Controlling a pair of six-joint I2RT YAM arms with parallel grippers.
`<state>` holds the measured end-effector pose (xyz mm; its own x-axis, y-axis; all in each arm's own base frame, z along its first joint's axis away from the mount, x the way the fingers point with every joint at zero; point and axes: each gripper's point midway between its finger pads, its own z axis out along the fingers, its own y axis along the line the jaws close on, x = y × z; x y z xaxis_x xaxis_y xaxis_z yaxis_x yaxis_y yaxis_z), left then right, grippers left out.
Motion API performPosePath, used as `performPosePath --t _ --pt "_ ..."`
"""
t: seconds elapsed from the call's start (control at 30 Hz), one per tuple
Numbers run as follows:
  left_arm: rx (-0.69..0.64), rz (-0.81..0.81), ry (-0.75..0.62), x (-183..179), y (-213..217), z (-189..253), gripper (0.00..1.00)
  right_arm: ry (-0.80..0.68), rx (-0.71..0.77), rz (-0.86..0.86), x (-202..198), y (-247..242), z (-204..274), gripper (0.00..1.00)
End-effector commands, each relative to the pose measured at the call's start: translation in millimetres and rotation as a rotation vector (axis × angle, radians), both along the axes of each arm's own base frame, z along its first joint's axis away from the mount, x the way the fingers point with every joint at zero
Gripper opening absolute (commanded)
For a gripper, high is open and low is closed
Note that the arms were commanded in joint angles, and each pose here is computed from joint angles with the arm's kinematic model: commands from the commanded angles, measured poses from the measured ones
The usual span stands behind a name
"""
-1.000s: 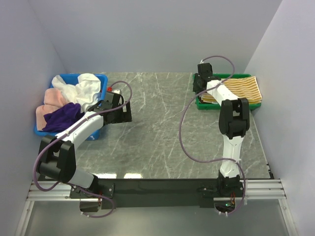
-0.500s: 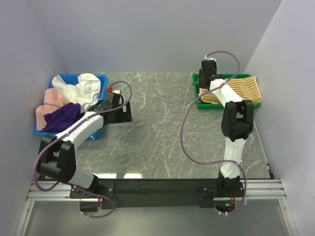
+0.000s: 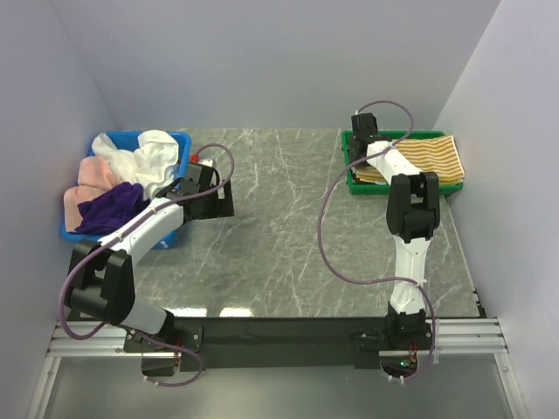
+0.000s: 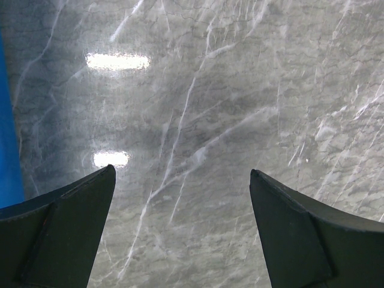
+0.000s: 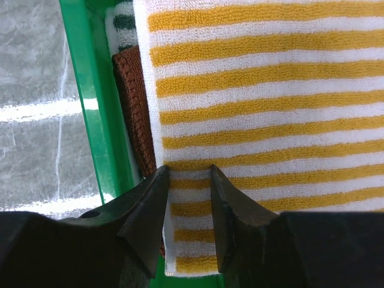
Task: Fold and stack the towels
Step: Neatly place the folded towel into the bin
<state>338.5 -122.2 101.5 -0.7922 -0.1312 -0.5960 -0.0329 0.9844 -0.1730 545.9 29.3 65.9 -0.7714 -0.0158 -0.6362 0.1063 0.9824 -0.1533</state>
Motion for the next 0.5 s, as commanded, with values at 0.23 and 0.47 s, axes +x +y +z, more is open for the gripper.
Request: performPosePath --t 0.23,0.47 --pt "-0.019 -0.017 -0.038 3.2 -3.5 13.4 0.99 0.015 0.037 0.058 2.7 11.9 5.8 0.49" --pt "-0.017 -0.021 -0.034 3.2 -3.6 12.1 0.99 0.016 -0.035 0.011 1.3 -4.0 5.2 0.48"
